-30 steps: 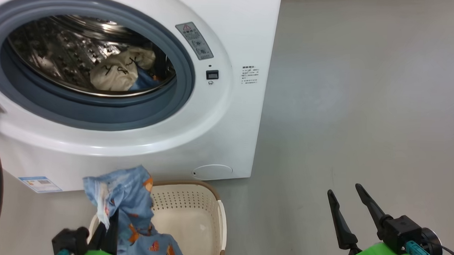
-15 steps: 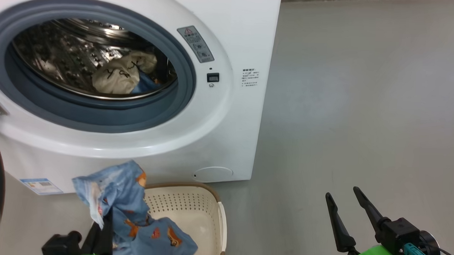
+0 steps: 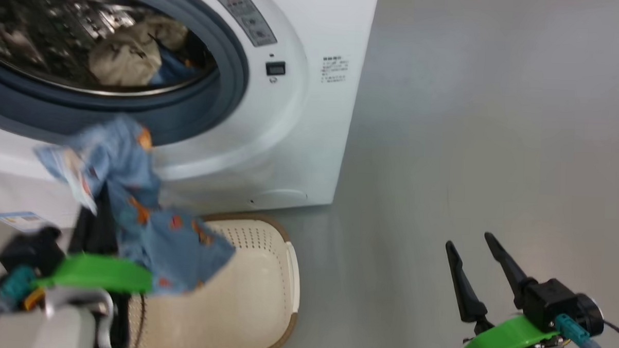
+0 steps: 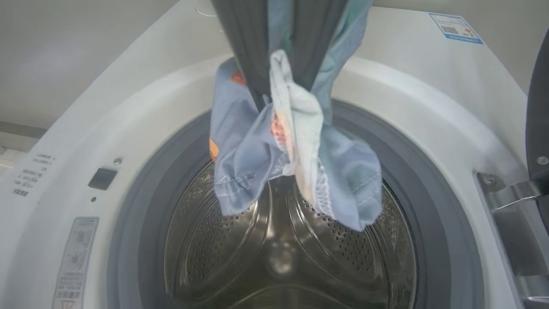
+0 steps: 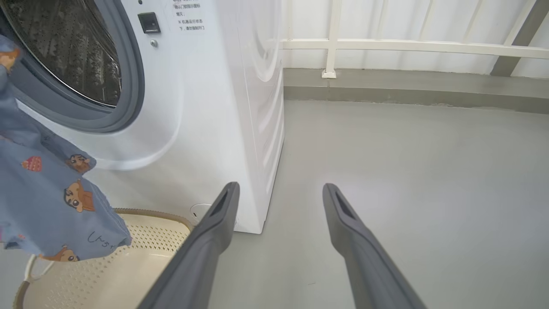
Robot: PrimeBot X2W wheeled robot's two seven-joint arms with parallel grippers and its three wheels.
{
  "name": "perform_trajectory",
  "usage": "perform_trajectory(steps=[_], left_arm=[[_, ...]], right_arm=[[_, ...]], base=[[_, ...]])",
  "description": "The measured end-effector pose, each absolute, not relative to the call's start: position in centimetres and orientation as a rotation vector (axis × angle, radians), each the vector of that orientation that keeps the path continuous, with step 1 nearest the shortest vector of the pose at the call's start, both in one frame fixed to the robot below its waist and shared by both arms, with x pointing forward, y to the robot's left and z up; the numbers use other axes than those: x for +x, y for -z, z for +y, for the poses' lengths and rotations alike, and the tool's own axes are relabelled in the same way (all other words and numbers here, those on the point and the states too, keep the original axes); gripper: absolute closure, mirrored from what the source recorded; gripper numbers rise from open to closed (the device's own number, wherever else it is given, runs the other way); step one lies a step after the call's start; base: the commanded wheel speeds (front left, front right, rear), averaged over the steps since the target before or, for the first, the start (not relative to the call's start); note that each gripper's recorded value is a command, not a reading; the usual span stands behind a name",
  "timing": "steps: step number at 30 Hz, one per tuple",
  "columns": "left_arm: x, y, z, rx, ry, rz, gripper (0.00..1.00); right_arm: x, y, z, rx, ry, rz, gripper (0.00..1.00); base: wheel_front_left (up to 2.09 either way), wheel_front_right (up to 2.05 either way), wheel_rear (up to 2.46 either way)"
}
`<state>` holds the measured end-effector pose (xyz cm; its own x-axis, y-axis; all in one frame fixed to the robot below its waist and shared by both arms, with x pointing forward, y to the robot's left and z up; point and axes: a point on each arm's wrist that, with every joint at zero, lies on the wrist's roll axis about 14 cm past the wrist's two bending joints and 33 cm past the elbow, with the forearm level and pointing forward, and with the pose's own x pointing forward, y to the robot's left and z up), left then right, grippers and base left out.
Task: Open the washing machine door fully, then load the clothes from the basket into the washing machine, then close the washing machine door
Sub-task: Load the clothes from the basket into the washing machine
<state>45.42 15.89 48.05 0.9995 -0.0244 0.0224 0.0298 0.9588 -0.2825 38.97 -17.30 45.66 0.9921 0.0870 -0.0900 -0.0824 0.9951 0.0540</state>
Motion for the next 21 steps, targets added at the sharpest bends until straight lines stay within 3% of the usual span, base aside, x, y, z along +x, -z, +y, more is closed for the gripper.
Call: perform_trajectory(steps=[12,21], left_arm=[[58.1,-49.8,16.8,-0.232,0.056,-0.083,1.00],[66.3,-47.8,15.8,-0.145,0.099,-0.039,1.00]], right_arm=[[41.0,-42.2,-19.4,0.042,-0.032,0.163,0.00],[41.5,-38.7,-21.1,0.044,0.021,0.243,0.00]], base=[[0.00,0.00,0.00],[0.00,0.00,0.00]])
